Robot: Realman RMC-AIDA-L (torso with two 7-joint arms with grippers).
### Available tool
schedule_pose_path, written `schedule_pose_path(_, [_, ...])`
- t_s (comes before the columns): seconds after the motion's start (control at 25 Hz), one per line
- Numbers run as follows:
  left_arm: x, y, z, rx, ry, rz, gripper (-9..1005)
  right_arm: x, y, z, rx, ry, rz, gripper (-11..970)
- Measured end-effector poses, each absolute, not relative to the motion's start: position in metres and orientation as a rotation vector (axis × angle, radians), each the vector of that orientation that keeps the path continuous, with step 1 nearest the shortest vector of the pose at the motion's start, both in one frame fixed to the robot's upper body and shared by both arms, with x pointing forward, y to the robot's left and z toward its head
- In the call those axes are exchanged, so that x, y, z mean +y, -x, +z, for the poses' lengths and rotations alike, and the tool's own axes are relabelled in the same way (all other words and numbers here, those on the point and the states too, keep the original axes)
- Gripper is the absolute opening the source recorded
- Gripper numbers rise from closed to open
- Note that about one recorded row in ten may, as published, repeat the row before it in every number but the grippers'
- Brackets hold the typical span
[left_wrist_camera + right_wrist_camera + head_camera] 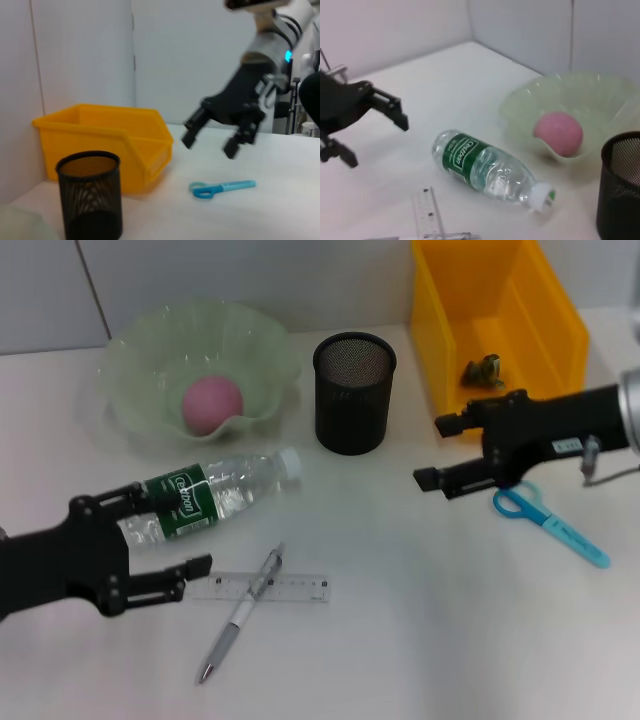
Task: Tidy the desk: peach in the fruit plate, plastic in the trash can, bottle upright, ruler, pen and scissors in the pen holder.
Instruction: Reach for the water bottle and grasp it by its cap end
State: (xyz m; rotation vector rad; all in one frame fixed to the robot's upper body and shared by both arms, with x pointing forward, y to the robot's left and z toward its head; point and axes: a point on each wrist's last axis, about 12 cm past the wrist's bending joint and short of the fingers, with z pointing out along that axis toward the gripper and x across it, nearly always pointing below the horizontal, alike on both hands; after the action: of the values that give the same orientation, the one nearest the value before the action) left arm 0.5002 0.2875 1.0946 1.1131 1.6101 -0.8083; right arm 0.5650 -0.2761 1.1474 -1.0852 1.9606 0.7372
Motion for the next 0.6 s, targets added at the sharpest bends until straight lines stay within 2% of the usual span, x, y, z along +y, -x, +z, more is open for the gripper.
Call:
schedule_pose_path(0.12, [0.288,-0.504,1.100,1.616,-1.115,-0.805,817,-0.286,-0.561,1.138,1.949,1.065,0.770,843])
schedule_pose_path(0.16, [0.284,-0.518,1.112,1.630,-1.125,-0.789,817,-0.289,-0.557,1.132,1.929,1.068,0.802,843])
schedule_pose_path(0.28, [0.280,-0.527,1.116,1.651,-1.135,-0.770,817,-0.295,-0.545,1.117,1.852,1.088,0.882,843])
schedule_pose_path(0.32, [0.272,-0.547,1.122,1.712,-1.169,-0.711,817,-0.296,-0.544,1.115,1.843,1.082,0.892,843])
schedule_pose_path(0.36, [0.272,-0.547,1.122,1.712,-1.169,-0.711,817,-0.300,-0.543,1.113,1.840,1.066,0.895,843])
schedule_pose_path(0.4, [0.263,-0.561,1.127,1.740,-1.208,-0.671,817,-0.306,-0.541,1.110,1.857,1.036,0.918,843])
schedule_pose_path(0.6, [0.240,-0.584,1.140,1.775,-1.319,-0.624,817,-0.322,-0.530,1.105,1.884,0.971,0.977,843])
